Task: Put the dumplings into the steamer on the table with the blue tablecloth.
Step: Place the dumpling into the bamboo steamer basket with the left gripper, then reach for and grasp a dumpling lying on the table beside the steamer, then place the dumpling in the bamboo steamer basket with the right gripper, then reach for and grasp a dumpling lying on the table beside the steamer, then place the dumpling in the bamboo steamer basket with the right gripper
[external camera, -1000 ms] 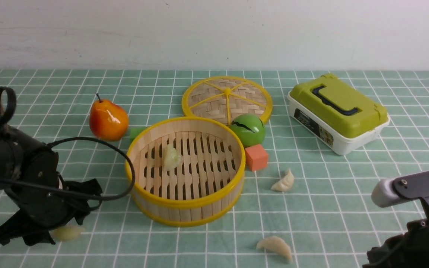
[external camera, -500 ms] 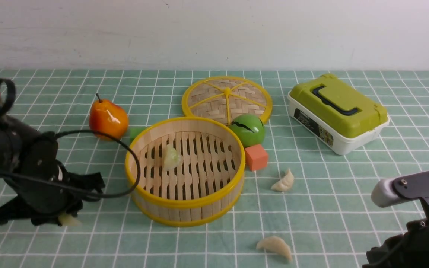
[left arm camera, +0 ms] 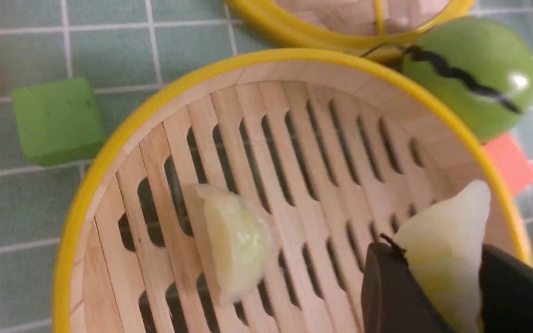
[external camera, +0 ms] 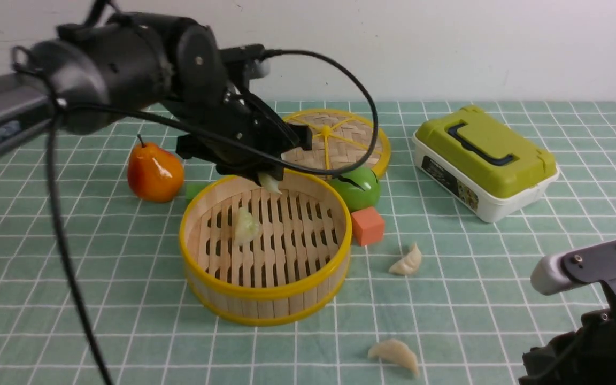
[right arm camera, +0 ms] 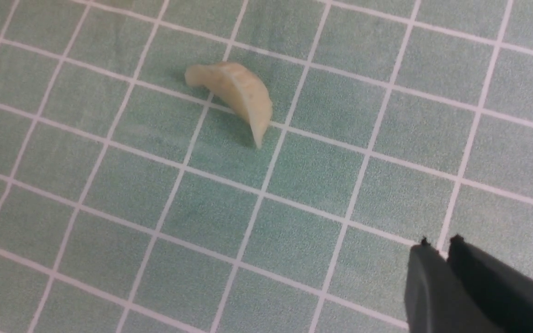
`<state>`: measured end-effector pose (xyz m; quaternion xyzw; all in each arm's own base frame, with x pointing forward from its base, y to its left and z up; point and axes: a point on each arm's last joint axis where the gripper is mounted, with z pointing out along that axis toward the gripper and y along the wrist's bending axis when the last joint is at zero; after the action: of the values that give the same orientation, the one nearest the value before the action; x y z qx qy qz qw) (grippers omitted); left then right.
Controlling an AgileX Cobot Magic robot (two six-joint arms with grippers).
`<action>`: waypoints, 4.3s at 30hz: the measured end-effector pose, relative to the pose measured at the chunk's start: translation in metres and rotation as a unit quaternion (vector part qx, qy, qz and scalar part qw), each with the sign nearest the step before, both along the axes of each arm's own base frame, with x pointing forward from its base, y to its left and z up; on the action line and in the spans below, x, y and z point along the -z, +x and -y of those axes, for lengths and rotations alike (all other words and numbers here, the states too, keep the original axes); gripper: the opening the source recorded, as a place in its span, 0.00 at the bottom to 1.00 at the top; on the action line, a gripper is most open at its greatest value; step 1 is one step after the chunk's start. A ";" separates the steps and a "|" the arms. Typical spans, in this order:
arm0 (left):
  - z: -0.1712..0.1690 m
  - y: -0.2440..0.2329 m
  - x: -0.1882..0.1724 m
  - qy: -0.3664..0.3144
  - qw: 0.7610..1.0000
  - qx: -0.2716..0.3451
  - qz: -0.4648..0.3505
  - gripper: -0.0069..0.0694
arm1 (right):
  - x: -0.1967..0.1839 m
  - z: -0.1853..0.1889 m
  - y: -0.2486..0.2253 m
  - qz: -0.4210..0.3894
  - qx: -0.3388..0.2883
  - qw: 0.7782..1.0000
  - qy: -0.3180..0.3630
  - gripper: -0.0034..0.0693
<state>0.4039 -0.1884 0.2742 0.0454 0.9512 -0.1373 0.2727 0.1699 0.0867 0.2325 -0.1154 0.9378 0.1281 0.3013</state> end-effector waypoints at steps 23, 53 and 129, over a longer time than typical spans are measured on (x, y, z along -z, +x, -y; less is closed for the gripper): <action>0.004 -0.002 -0.034 0.154 0.986 0.056 -0.039 0.57 | -0.025 -0.024 0.021 -0.017 -0.165 0.985 -0.045 0.46; -0.173 -0.329 -0.020 0.018 0.983 -0.085 0.163 0.07 | 0.013 -0.116 0.133 -0.097 -0.249 0.964 -0.012 0.30; -0.163 -0.320 0.013 -0.013 0.974 -0.052 0.218 0.10 | -0.023 -0.125 0.236 -0.136 -0.098 0.986 -0.016 0.28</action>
<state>0.0837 -0.0254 0.2608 0.0208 0.8678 -0.1224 0.4811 0.4062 0.2113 0.2553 -0.1932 0.9561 0.1559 0.1555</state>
